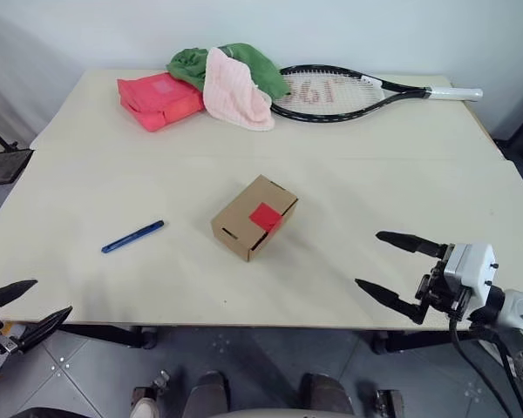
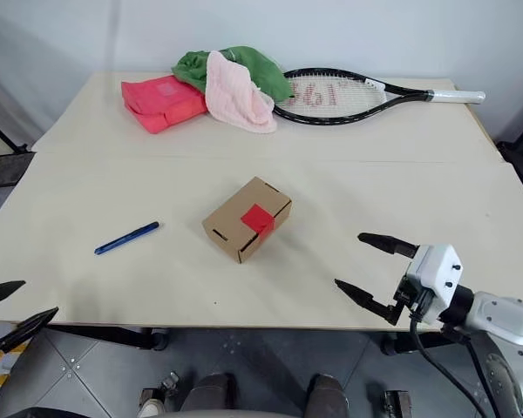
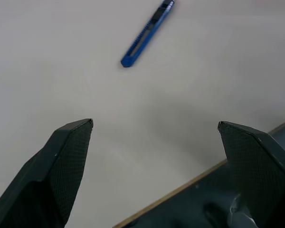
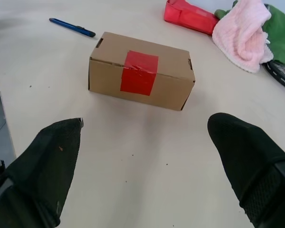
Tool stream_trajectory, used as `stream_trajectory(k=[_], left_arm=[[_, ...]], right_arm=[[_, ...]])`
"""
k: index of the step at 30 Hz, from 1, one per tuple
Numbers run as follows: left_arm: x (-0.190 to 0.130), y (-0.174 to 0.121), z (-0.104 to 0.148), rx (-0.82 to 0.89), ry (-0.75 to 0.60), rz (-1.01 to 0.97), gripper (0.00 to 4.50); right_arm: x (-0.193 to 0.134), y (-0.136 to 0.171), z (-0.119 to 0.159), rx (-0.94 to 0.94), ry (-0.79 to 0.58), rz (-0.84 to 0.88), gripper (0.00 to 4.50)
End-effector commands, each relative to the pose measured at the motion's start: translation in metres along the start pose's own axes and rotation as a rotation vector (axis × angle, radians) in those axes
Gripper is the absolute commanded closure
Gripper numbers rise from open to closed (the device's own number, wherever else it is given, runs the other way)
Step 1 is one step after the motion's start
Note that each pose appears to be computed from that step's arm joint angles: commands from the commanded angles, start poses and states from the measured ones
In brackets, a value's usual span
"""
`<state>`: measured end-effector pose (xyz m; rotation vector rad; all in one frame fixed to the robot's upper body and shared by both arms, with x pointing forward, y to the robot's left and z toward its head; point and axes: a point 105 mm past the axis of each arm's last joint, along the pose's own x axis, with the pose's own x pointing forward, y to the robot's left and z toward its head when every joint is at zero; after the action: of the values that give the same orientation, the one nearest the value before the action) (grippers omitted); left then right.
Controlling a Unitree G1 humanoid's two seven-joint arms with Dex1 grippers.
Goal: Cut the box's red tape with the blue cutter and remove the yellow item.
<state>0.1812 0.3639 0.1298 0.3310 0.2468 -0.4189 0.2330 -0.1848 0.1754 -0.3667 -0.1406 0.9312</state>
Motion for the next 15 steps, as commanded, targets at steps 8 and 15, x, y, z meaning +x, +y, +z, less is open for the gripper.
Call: stream_trajectory(k=[8, 15], left_arm=[[0.069, -0.025, 0.051, -0.102, -0.190, -0.150, 0.41], [0.173, -0.047, 0.125, -0.031, -0.313, -0.327, 2.34]], right_arm=[[0.026, 0.012, -0.003, 0.068, 0.005, 0.009, 0.56], [0.064, 0.017, -0.037, 0.081, 0.150, -0.029, 2.85]])
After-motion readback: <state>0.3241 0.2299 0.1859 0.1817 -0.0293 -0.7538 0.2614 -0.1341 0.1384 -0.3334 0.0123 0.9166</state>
